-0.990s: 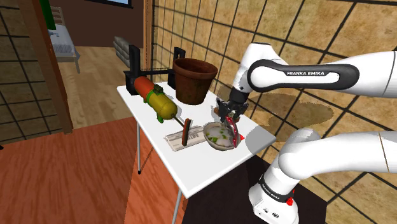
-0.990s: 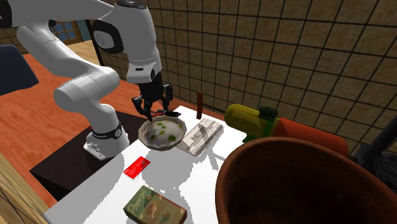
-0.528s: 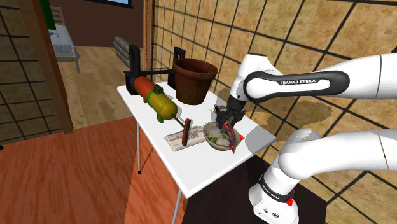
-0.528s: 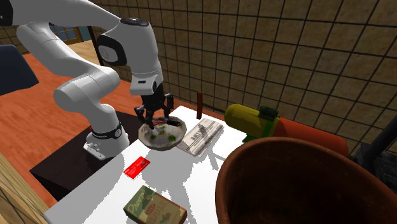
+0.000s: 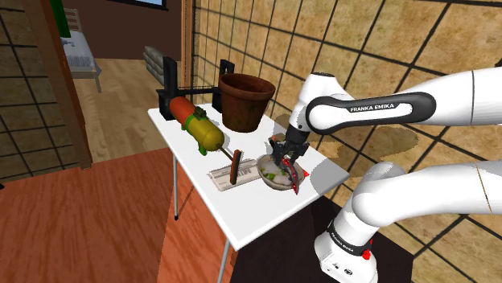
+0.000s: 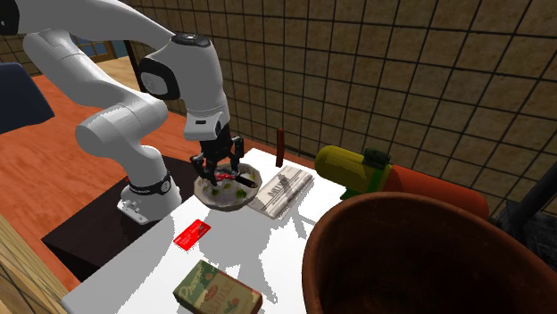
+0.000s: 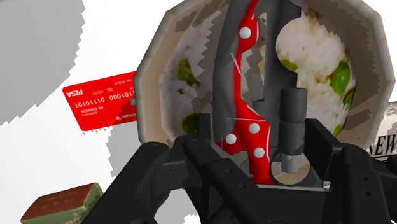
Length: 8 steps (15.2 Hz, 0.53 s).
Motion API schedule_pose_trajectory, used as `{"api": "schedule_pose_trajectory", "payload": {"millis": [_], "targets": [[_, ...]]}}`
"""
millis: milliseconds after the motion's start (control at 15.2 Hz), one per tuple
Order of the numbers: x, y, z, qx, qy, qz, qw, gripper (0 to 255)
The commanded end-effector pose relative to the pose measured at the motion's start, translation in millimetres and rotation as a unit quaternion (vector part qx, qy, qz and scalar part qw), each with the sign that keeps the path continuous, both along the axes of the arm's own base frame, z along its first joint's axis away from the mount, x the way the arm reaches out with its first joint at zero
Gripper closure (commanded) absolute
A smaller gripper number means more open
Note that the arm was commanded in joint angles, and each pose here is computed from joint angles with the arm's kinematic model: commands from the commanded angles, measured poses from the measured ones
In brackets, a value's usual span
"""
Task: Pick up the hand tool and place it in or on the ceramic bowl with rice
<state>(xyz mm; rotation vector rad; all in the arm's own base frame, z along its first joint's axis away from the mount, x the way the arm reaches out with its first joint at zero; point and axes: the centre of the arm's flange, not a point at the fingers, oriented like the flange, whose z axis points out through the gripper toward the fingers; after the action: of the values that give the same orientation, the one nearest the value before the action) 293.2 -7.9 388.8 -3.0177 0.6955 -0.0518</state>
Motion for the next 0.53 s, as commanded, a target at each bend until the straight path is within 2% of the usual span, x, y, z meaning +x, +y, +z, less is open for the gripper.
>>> {"api": "schedule_pose_trajectory", "payload": {"millis": [0, 66, 396, 462], "targets": [[0, 0, 0, 0.0, 0.0, 0.0, 1.0, 255], [0, 0, 0, 0.0, 0.0, 0.0, 1.0, 0], [0, 0, 0, 0.0, 0.0, 0.0, 1.0, 0], [-1, 0, 13, 0.0, 0.0, 0.0, 1.0, 0]]}}
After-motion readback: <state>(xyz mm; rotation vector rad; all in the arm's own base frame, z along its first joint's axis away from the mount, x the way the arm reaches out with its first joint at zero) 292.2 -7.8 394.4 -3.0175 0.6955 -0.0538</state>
